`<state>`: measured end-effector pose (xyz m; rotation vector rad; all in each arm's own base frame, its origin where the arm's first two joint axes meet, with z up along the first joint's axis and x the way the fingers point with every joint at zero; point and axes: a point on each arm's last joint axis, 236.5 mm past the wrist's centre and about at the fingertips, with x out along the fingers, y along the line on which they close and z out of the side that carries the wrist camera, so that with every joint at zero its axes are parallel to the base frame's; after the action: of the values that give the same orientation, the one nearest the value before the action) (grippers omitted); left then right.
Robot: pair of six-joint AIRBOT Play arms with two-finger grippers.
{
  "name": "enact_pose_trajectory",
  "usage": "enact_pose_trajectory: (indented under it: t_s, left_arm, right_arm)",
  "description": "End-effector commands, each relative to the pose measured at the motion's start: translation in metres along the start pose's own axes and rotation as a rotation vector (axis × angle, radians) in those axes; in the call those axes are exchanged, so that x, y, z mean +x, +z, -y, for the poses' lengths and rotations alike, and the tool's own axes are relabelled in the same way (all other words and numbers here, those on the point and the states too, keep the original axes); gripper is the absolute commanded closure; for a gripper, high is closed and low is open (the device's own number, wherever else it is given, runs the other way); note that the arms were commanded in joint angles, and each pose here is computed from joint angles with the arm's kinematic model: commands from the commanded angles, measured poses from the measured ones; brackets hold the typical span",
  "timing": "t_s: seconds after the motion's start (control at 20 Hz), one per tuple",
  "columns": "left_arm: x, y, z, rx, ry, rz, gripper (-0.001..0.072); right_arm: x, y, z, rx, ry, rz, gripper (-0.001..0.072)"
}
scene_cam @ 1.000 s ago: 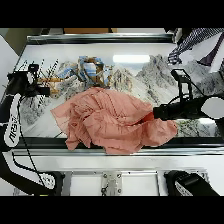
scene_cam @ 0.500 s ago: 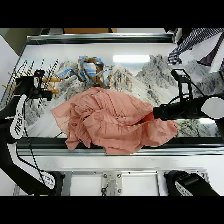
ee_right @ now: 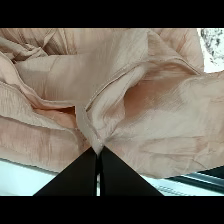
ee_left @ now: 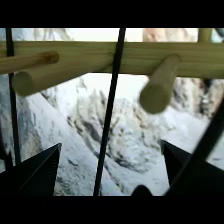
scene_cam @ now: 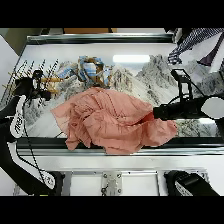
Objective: Fold the clothes and pants, and hang the long-sleeved shirts on hangers.
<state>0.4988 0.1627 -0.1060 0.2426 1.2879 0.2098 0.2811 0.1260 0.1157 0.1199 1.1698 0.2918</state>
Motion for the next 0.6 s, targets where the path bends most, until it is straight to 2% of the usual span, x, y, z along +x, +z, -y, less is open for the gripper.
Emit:
enact_pose_trajectory:
  t_s: [0.0,0.2,0.3,0.4,0.45,0.5,0.55]
  left_arm:
    - [0.0098,-0.0067,0.0035,0.004,-0.006,-0.027,0.0019]
    - [0.0097,-0.0065,0.0038,-0.013,-0.006,-0.026,0.0028]
    - [0.0097,-0.0083,0.0035,-0.018,-0.005,-0.033,0.0306]
    - [0.0097,-0.0090,0.0035,-0.020,-0.005,-0.036,0.0390]
    - [0.0096,-0.0093,0.0039,-0.019,-0.006,-0.038,0.0589]
    - [0.0096,-0.0097,0.0040,-0.019,-0.006,-0.040,0.0659]
    - [0.0096,-0.0097,0.0039,-0.019,-0.006,-0.040,0.0659]
  right_arm:
    - [0.0004,-0.0003,-0.0001,0.000,0.000,-0.002,0.0699]
    - [0.0004,-0.0003,-0.0001,0.000,0.000,-0.002,0.0699]
    - [0.0004,-0.0003,-0.0001,0.000,0.000,-0.002,0.0700]
    - [0.0004,-0.0003,-0.0001,0.000,0.000,-0.002,0.0699]
    - [0.0004,-0.0003,-0.0001,0.000,0.000,-0.002,0.0700]
    - [0.0004,-0.0003,-0.0001,0.000,0.000,-0.002,0.0699]
    - [0.0004,-0.0003,-0.0001,0.000,0.000,-0.002,0.0700]
